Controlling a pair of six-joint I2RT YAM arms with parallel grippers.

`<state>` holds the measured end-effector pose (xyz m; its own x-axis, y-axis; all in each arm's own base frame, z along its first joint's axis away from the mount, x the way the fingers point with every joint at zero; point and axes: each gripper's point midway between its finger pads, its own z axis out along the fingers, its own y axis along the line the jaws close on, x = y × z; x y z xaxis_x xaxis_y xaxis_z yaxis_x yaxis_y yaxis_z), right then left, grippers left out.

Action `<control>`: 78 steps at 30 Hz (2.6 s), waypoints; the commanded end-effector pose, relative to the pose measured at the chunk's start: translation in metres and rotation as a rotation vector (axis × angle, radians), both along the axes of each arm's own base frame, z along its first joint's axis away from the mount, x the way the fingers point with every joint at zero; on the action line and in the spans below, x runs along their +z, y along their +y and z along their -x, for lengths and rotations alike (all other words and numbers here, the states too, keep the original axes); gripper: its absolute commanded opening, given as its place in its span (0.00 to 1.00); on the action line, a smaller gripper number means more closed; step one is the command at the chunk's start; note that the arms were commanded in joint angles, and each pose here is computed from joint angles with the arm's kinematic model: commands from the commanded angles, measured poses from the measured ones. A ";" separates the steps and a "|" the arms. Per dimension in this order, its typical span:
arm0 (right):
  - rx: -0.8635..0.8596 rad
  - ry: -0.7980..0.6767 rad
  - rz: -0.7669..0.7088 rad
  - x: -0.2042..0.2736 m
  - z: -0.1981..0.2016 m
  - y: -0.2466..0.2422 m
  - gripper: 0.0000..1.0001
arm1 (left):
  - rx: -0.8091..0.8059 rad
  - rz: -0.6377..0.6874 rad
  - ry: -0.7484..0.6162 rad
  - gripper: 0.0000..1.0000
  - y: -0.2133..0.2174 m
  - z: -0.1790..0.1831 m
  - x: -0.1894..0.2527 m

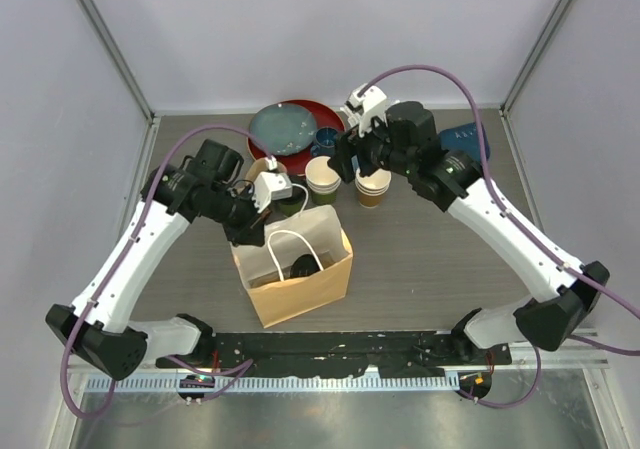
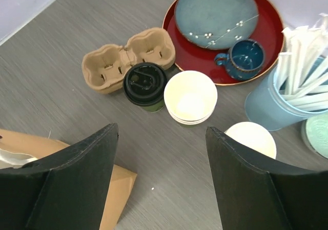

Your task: Pack the takeout coffee

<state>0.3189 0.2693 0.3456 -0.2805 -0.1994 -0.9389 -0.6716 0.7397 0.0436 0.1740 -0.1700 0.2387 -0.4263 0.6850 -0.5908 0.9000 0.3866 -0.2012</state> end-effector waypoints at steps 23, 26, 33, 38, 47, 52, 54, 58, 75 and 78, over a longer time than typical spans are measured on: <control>0.378 0.149 0.209 -0.112 -0.010 0.099 0.64 | 0.248 -0.234 0.031 0.00 0.121 0.034 -0.013; 0.396 0.157 0.235 -0.122 -0.011 0.112 0.64 | 0.258 -0.246 0.046 0.00 0.128 0.035 -0.013; 0.439 0.146 0.310 -0.140 -0.021 0.130 0.65 | 0.302 -0.249 0.074 0.00 0.142 0.032 -0.017; 0.449 0.126 0.365 -0.139 -0.036 0.137 0.65 | 0.318 -0.259 0.078 0.00 0.149 0.033 -0.021; 0.515 0.166 0.476 -0.181 -0.038 0.145 0.63 | 0.325 -0.251 0.084 0.00 0.150 0.030 -0.021; 0.452 0.148 0.481 -0.188 -0.048 0.153 0.61 | 0.320 -0.235 0.091 0.00 0.147 0.029 -0.021; 0.453 0.127 0.491 -0.190 -0.043 0.161 0.60 | 0.319 -0.233 0.099 0.00 0.147 0.029 -0.022; 0.418 0.074 0.502 -0.184 -0.045 0.169 0.61 | 0.318 -0.227 0.100 0.00 0.146 0.029 -0.022; 0.322 0.029 0.444 -0.176 -0.058 0.185 0.60 | 0.303 -0.216 0.113 0.00 0.144 0.029 -0.025; 0.351 0.037 0.452 -0.184 -0.050 0.192 0.57 | 0.300 -0.218 0.117 0.00 0.144 0.029 -0.026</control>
